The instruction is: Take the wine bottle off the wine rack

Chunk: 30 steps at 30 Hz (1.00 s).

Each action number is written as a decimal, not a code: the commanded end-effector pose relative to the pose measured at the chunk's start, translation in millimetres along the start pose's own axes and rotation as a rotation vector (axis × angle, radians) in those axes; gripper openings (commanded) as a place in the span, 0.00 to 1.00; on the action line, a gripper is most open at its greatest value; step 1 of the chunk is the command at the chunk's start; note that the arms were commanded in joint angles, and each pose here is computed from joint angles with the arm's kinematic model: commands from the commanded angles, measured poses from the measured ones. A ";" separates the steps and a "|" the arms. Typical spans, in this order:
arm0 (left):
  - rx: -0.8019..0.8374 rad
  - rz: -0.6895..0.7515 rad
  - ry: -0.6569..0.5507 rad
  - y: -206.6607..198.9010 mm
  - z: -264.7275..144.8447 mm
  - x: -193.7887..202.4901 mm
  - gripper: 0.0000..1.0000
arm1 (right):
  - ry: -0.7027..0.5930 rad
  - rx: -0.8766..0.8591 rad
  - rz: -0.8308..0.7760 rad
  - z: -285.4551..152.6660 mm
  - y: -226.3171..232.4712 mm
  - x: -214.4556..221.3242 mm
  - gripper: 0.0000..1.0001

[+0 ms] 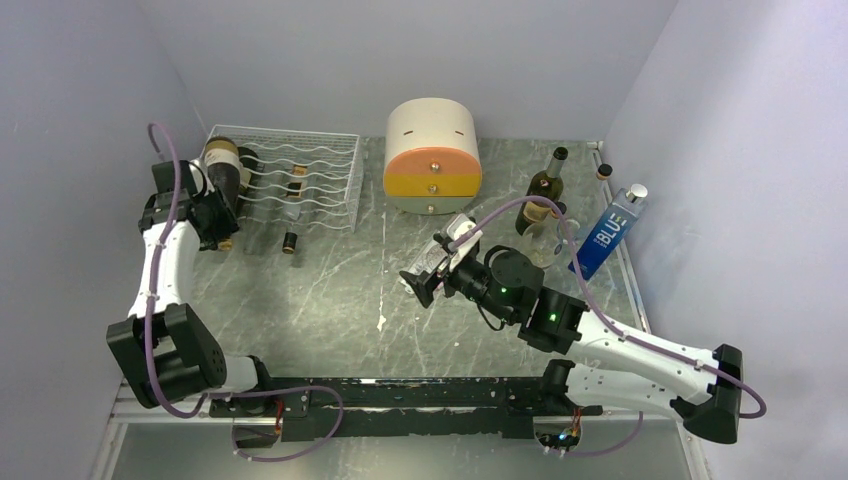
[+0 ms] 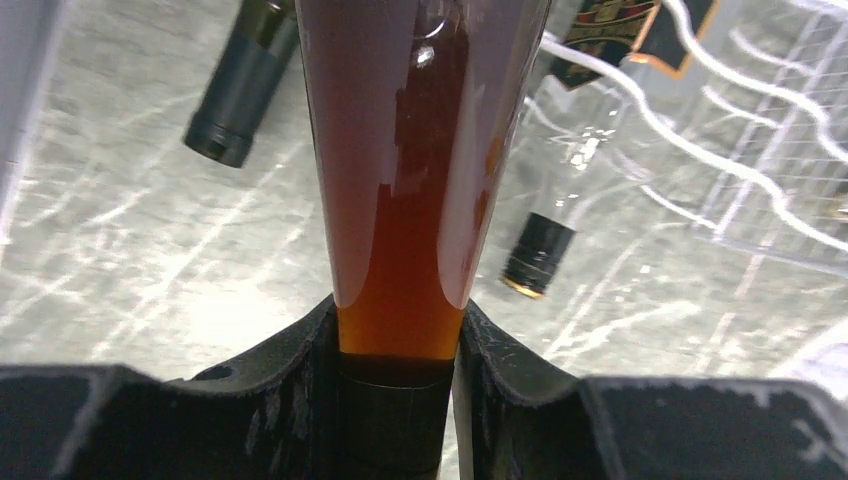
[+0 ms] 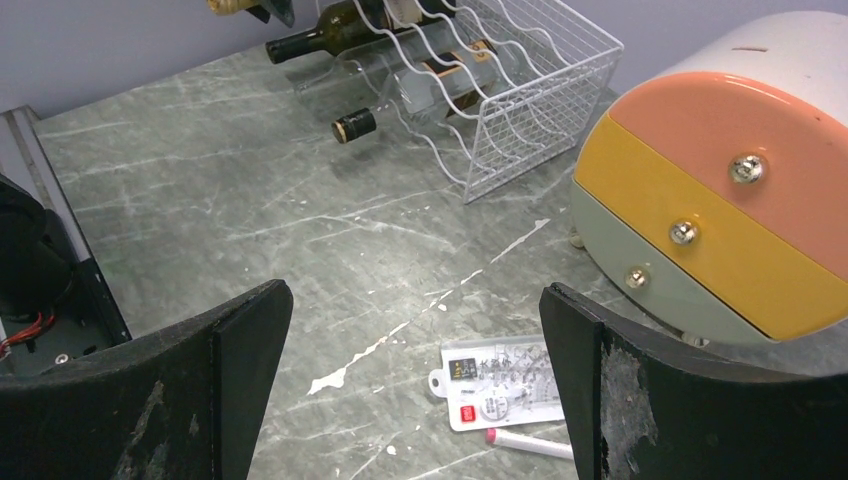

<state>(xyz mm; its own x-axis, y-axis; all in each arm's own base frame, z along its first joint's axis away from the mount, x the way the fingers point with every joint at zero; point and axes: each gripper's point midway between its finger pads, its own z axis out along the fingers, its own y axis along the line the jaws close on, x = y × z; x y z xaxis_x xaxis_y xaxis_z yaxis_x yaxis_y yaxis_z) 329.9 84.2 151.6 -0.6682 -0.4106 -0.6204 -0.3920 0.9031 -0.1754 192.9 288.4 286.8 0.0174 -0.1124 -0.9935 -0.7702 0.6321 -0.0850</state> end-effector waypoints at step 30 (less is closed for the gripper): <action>1.044 -0.422 -0.302 -110.6 -136.0 -101.4 0.07 | 0.024 -0.022 0.034 15.4 10.0 3.4 1.00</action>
<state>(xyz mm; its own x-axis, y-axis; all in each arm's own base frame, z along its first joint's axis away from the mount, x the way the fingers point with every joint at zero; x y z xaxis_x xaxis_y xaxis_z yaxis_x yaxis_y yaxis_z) 360.1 30.5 214.9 -0.3757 -0.9198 -0.1130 -0.2821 0.2296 -0.9315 195.9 300.7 265.3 -0.0319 -0.1550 -0.9874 -0.7794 0.6223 -0.0725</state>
